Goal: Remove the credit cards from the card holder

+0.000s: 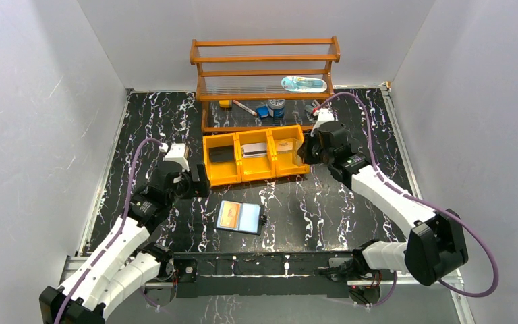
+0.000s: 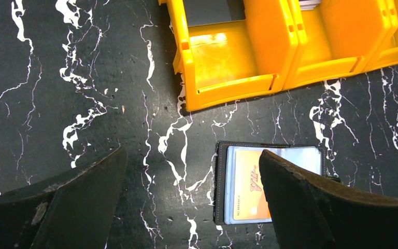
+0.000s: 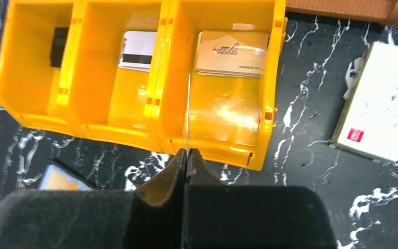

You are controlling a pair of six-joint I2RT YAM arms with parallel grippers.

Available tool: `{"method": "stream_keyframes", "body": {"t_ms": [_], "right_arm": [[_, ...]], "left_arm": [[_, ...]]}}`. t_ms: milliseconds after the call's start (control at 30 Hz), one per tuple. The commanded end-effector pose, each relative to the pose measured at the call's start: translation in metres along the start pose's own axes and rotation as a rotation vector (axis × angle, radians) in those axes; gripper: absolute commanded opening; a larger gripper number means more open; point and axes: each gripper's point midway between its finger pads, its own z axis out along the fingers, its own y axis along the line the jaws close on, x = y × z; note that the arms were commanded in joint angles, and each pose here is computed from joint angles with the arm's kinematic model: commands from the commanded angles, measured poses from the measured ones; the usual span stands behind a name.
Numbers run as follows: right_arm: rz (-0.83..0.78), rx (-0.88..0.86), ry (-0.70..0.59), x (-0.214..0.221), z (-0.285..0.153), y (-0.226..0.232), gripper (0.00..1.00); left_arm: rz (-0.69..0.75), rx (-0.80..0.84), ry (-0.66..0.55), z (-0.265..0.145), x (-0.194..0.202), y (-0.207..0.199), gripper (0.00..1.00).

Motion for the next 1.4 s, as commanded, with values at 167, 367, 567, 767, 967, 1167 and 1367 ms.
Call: {"method": "stream_keyframes", "body": {"t_ms": [167,367,567,767,967,1167,1367], "right_arm": [[-0.507,-0.073,-0.101,-0.048,0.031,0.006,0.0],[-0.908,-0.083,-0.073,-0.049,0.069,-0.005,0.0],[-1.005,-0.062,-0.04,-0.052,0.09,-0.011,0.0],[-1.084,-0.028,-0.008,-0.049,0.109,-0.021,0.0],[-1.153,-0.038,-0.02,-0.05,0.121,-0.014,0.0],[-1.201,0.01,0.009,-0.042,0.14,-0.02,0.0],[-1.232,0.054,0.026,-0.04,0.149,-0.029,0.0]], "left_arm": [[0.022,-0.017,-0.058,-0.008,-0.016,0.004,0.98],[0.029,-0.026,-0.061,-0.008,-0.017,0.006,0.98],[0.031,-0.031,-0.066,-0.009,-0.018,0.007,0.98],[0.029,-0.029,-0.073,-0.01,-0.019,0.007,0.98],[0.029,-0.031,-0.081,-0.012,-0.02,0.008,0.98],[0.029,-0.03,-0.081,-0.012,-0.02,0.008,0.98],[0.03,-0.028,-0.077,-0.011,-0.019,0.007,0.98]]}}
